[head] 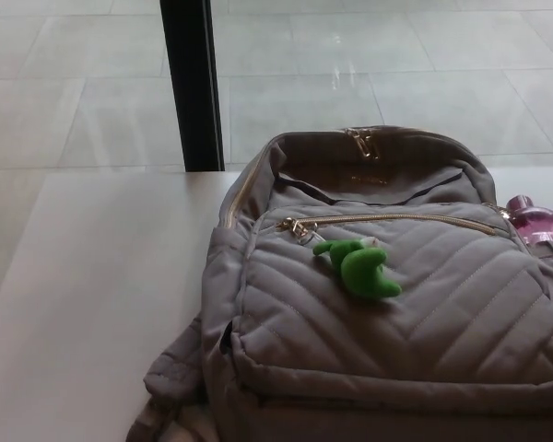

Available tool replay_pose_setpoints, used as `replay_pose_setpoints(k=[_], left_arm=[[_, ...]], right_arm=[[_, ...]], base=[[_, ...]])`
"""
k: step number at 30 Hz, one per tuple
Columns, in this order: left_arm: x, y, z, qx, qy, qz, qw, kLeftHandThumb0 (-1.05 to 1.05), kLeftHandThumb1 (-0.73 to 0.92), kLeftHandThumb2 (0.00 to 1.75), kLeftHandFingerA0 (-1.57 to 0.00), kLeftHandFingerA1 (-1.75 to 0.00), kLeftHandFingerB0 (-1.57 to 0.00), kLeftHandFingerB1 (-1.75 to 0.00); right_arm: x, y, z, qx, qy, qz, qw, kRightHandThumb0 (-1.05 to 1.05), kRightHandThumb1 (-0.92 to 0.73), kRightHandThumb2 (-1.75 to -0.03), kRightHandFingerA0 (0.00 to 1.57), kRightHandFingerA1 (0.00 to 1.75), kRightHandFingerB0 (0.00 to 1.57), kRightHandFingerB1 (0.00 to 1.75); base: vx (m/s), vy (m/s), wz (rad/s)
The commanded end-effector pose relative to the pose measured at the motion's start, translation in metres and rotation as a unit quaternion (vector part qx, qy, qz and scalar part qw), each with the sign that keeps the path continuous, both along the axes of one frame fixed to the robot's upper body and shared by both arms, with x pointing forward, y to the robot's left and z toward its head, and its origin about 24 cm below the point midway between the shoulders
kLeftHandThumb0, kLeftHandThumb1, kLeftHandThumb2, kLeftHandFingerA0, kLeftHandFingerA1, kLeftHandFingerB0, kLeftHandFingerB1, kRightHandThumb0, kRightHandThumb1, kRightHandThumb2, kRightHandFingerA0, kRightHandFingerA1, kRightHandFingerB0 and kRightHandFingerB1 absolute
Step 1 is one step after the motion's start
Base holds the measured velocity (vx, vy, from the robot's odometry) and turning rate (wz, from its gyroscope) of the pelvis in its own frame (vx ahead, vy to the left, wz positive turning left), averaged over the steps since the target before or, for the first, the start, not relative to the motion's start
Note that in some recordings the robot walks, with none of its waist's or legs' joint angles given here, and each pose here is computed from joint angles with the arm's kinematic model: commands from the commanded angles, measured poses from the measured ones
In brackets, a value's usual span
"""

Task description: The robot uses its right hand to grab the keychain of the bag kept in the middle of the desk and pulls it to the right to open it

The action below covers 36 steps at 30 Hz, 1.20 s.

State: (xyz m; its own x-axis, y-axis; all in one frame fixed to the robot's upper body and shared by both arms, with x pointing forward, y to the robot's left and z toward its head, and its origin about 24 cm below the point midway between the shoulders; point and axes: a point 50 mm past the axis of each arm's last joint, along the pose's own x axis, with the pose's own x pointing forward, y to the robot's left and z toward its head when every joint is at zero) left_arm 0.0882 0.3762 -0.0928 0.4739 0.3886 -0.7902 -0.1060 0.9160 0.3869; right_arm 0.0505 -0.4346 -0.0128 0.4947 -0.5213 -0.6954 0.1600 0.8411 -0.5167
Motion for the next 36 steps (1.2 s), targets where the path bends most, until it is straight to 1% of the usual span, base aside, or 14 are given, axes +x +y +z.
replay_pose_setpoints(k=[1, 2, 6, 7, 10, 11, 12, 19, 27, 28, 31, 34, 35, 36], left_arm=[[0.003, 0.003, 0.004, -0.014, -0.017, -0.006, 1.000, -0.65, 0.79, 0.63, -0.59, -0.57, -0.47, -0.46], [0.002, 0.002, 0.002, -0.016, -0.016, -0.002, 1.000, -0.66, 0.78, 0.63, -0.59, -0.54, -0.46, -0.45], [-0.001, 0.002, 0.002, -0.015, -0.013, -0.007, 1.000, -0.70, 0.79, 0.63, -0.60, -0.57, -0.46, -0.46], [-0.002, 0.001, 0.002, -0.017, -0.014, -0.005, 1.000, -0.69, 0.79, 0.64, -0.61, -0.59, -0.46, -0.46], [-0.001, 0.001, 0.001, -0.012, -0.013, -0.004, 1.000, -0.66, 0.79, 0.63, -0.63, -0.57, -0.47, -0.46], [-0.002, 0.000, 0.001, -0.013, -0.013, -0.002, 1.000, -0.65, 0.80, 0.64, -0.62, -0.57, -0.46, -0.45], [-0.002, 0.000, 0.001, -0.011, -0.013, -0.010, 1.000, -0.64, 0.81, 0.64, -0.60, -0.55, -0.45, -0.45], [-0.003, 0.001, 0.000, -0.007, -0.006, -0.007, 1.000, -0.65, 0.81, 0.64, -0.65, -0.58, -0.46, -0.45], [-0.006, 0.001, 0.000, -0.001, 0.002, -0.010, 1.000, -0.65, 0.81, 0.64, -0.64, -0.55, -0.48, -0.45], [-0.006, 0.001, 0.000, 0.001, 0.002, -0.012, 1.000, -0.65, 0.82, 0.64, -0.65, -0.55, -0.48, -0.45], [-0.006, 0.001, 0.000, 0.003, 0.004, -0.016, 1.000, -0.65, 0.82, 0.64, -0.65, -0.55, -0.48, -0.45], [-0.004, 0.002, 0.001, -0.001, -0.001, -0.016, 1.000, -0.63, 0.83, 0.64, -0.63, -0.55, -0.48, -0.45], [-0.004, 0.002, 0.002, -0.004, -0.005, -0.014, 1.000, -0.64, 0.82, 0.64, -0.63, -0.56, -0.47, -0.45], [-0.004, 0.002, 0.002, -0.007, -0.008, -0.008, 1.000, -0.64, 0.81, 0.64, -0.63, -0.58, -0.47, -0.46]], right_arm=[[0.021, -0.021, 0.031, 0.000, -0.057, -0.061, 0.996, -0.68, -0.58, -0.98, 0.36, 0.72, 0.00, 0.27], [0.032, -0.025, 0.041, 0.002, -0.082, -0.066, 0.994, -0.71, -0.75, -0.62, 0.38, 0.88, 0.01, 0.28], [0.078, -0.036, 0.074, -0.003, -0.172, -0.077, 0.982, -0.71, -0.58, -0.92, 0.40, 0.65, 0.05, 0.30], [0.092, -0.035, 0.086, -0.015, -0.209, -0.059, 0.976, -0.68, -0.71, -0.62, 0.45, 0.60, 0.08, 0.26], [0.140, -0.016, 0.138, -0.027, -0.298, -0.025, 0.954, -0.66, -0.69, -0.61, 0.43, 0.47, 0.15, 0.29], [0.154, -0.007, 0.153, -0.024, -0.330, -0.002, 0.944, -0.36, -0.44, -1.01, 0.81, 0.96, 0.00, 0.49], [0.175, 0.016, 0.186, 0.046, -0.401, 0.058, 0.913, -0.71, -0.53, -0.88, 0.32, 0.62, 0.09, 0.43], [0.221, 0.094, 0.242, -0.029, -0.464, 0.211, 0.860, -0.67, -0.63, -0.59, 0.50, 0.48, 0.29, 0.31], [0.244, 0.199, 0.266, 0.014, -0.498, 0.369, 0.785, -0.69, -0.50, -0.87, 0.57, 0.66, 0.21, 0.46], [0.244, 0.202, 0.265, 0.018, -0.495, 0.371, 0.786, -0.69, -0.62, -0.59, 0.60, 0.59, 0.29, 0.32], [0.247, 0.217, 0.258, 0.026, -0.472, 0.394, 0.788, -0.75, -0.61, -0.58, 0.59, 0.59, 0.31, 0.31], [0.250, 0.239, 0.250, -0.019, -0.437, 0.436, 0.786, -0.78, -0.61, -0.59, 0.51, 0.59, 0.33, 0.33], [0.248, 0.242, 0.246, -0.046, -0.427, 0.447, 0.784, -0.77, -0.48, -0.91, 0.48, 0.64, 0.26, 0.46], [0.248, 0.243, 0.244, -0.057, -0.420, 0.453, 0.784, -0.74, -0.61, -0.59, 0.49, 0.56, 0.35, 0.33]], base=[[0.00, 0.000, 0.00], [0.00, 0.000, 0.00], [0.00, 0.000, 0.00], [0.00, 0.000, 0.00], [0.00, 0.000, 0.00], [0.00, 0.000, 0.00], [0.00, 0.000, 0.00], [0.00, 0.000, 0.00], [0.00, 0.000, 0.00], [0.00, 0.000, 0.00], [0.00, 0.000, 0.00], [0.00, 0.000, 0.00], [0.00, 0.000, 0.00], [0.00, 0.000, 0.00]])
